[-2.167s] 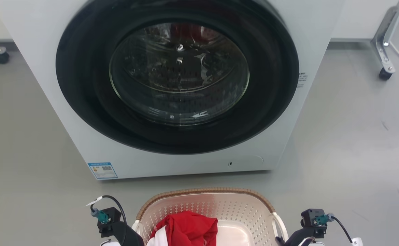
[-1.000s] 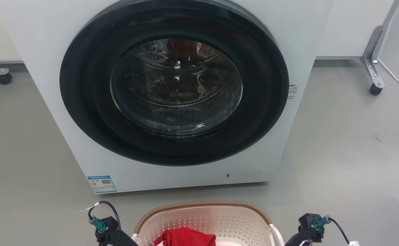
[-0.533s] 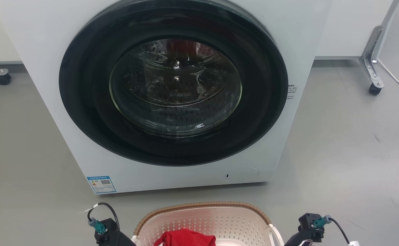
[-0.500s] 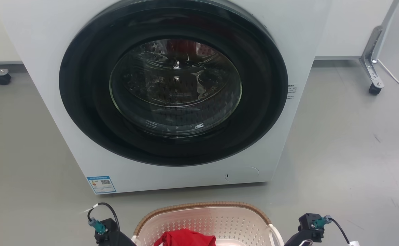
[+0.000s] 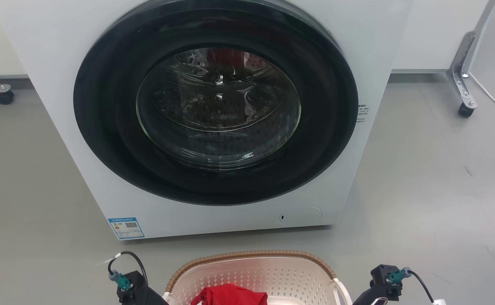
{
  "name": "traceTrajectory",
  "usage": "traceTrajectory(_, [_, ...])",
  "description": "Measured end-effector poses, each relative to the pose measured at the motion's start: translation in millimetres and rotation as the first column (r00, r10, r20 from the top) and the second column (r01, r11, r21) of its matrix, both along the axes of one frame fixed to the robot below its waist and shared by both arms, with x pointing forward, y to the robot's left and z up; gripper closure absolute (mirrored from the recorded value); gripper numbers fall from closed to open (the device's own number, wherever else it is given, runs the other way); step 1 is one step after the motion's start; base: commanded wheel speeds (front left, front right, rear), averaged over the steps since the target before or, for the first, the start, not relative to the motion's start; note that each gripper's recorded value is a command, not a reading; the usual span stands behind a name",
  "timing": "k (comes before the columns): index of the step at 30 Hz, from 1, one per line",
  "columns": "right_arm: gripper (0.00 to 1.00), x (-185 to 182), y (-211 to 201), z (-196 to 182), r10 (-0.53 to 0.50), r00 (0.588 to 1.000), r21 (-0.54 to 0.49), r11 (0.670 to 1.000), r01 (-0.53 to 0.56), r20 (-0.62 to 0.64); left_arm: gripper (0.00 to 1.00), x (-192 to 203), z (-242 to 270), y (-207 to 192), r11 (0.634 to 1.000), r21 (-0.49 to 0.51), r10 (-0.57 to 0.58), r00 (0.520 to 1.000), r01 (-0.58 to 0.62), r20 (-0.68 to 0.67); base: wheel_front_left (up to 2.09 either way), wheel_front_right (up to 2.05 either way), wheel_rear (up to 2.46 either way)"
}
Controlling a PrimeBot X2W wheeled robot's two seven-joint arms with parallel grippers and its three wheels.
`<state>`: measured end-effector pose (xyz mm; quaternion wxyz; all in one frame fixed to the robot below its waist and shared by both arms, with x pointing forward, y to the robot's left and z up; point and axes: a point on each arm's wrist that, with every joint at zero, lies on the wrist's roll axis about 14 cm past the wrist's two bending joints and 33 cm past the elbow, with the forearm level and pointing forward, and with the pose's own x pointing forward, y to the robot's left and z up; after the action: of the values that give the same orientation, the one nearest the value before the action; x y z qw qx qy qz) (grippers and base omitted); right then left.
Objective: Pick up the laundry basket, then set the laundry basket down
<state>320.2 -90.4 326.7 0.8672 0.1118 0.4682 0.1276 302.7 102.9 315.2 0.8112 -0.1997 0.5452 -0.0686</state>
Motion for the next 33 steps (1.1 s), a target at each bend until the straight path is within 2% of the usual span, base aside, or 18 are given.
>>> traceTrajectory(22, [1.0,-3,-2,-9,-0.012,0.999,0.005,1.0,0.013,-0.03,1.0,-1,-9,-2,1.0,0.015,-0.023,1.0,0.023,-0.018,0.0,0.0,0.0])
traceTrajectory(33, [1.0,14,-6,-18,-0.028,0.999,0.003,1.0,0.028,-0.022,1.0,11,-20,-6,1.0,0.014,-0.027,1.0,0.027,-0.015,0.0,0.0,0.0])
